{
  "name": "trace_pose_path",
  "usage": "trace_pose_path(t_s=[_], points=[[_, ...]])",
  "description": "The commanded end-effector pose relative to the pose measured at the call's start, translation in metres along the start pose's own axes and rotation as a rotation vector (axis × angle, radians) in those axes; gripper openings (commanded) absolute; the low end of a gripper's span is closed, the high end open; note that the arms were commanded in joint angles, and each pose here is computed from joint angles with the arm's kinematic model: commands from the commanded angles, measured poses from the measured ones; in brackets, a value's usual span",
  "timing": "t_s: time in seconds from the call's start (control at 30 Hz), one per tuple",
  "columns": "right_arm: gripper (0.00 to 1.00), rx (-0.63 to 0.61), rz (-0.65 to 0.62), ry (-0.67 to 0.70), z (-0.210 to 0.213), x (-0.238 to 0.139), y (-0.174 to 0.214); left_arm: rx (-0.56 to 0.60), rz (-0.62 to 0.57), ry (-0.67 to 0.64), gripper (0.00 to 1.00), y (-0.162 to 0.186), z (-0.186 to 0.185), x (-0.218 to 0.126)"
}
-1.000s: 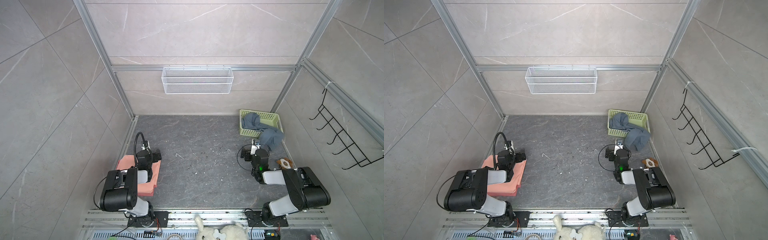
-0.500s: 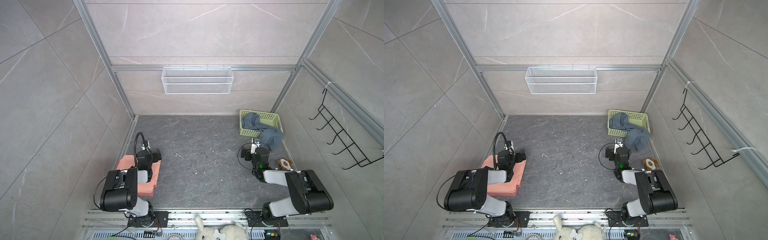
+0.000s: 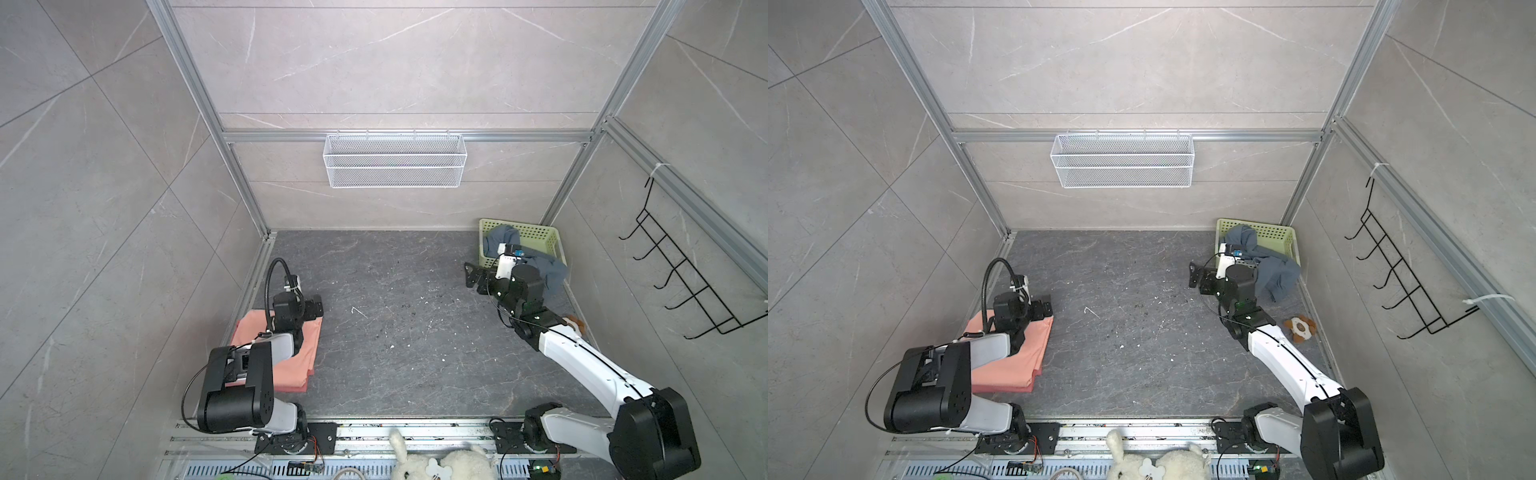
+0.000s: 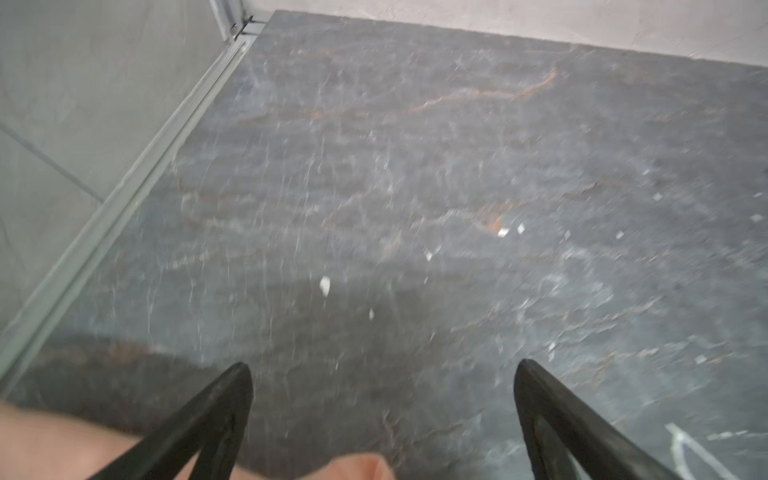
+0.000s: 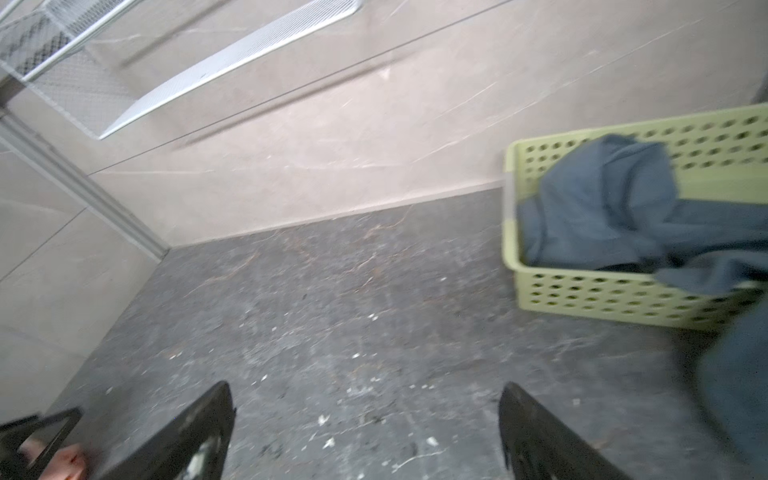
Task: Fold and stack the t-shirts
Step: 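Move the right gripper toward the green basket while the left arm reaches forward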
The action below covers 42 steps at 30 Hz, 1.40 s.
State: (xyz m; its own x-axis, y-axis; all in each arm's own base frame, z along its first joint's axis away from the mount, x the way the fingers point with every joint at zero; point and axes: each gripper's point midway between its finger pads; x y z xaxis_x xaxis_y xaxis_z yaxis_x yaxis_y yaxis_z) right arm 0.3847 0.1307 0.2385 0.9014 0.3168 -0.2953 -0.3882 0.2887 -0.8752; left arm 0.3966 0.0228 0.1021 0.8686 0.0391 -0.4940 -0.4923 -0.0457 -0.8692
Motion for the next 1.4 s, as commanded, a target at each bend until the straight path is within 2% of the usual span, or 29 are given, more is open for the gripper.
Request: trace_pose_path(t_s=[0.0,0.07,0.17,0.3,0.4,0.5,0.57,0.67,0.77,0.83,0.87,0.93,1.03,1.13,1.23,1.37], points=[[0.99,0.093,0.068,-0.098,0.043,0.002,-0.012,-0.052,-0.054,0.083,1.0,-0.063,-0.019,-0.026],[0.99,0.095,0.111,-0.135,0.065,0.004,-0.019,-0.127,-0.119,0.098,1.0,-0.097,-0.028,-0.044],[0.99,0.123,0.103,-0.228,0.101,0.005,-0.035,-0.264,-0.198,0.181,1.0,-0.146,-0.053,-0.076],[0.99,0.279,0.097,-0.344,0.134,0.012,-0.043,-0.457,-0.165,0.334,1.0,-0.183,-0.102,-0.112],[0.99,0.343,0.143,-0.411,0.161,0.014,-0.037,-0.56,-0.138,0.454,1.0,-0.187,-0.143,-0.128],[0.99,0.352,0.171,-0.438,0.183,0.005,-0.027,-0.625,-0.076,0.557,1.0,-0.179,-0.183,-0.138],[0.99,0.316,0.139,-0.416,0.186,-0.005,-0.032,-0.628,-0.049,0.591,1.0,-0.174,-0.202,-0.143],[0.99,0.372,0.075,-0.447,0.187,-0.014,-0.043,-0.553,-0.054,0.665,1.0,-0.175,-0.227,-0.156],[0.99,0.394,0.16,-0.295,0.17,-0.015,-0.037,-0.582,-0.043,0.669,1.0,-0.174,-0.228,-0.153],[0.99,0.399,0.22,-0.161,0.154,-0.009,-0.029,-0.618,0.007,0.597,1.0,-0.162,-0.22,-0.145],[0.99,0.401,0.252,-0.087,0.144,-0.006,-0.022,-0.616,0.011,0.594,1.0,-0.161,-0.22,-0.143],[0.99,0.367,0.256,-0.021,0.131,0.0,-0.017,-0.584,0.016,0.607,1.0,-0.163,-0.224,-0.139],[0.99,0.325,0.207,0.162,0.088,0.0,-0.019,-0.495,0.051,0.617,1.0,-0.167,-0.236,-0.134],[0.99,0.252,0.163,0.366,0.026,-0.006,-0.027,-0.347,0.081,0.65,1.0,-0.174,-0.251,-0.133],[0.94,0.241,0.18,0.54,-0.039,-0.011,-0.025,-0.214,0.124,0.657,1.0,-0.17,-0.262,-0.134],[0.91,0.267,0.184,0.6,-0.097,-0.004,-0.02,-0.115,0.172,0.704,1.0,-0.16,-0.279,-0.138]])
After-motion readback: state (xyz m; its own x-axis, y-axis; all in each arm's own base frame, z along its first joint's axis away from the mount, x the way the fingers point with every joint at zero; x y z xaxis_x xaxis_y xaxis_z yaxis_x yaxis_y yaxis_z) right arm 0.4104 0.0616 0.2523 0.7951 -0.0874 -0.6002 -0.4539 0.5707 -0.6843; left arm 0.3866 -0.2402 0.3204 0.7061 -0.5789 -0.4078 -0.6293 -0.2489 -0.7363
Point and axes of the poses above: each gripper's point midway between its finger pads, its own x axis out along the fingers, its own z axis along the line the jaws close on, y = z × x, and after that the axes turned 1 degree about x, right-handed
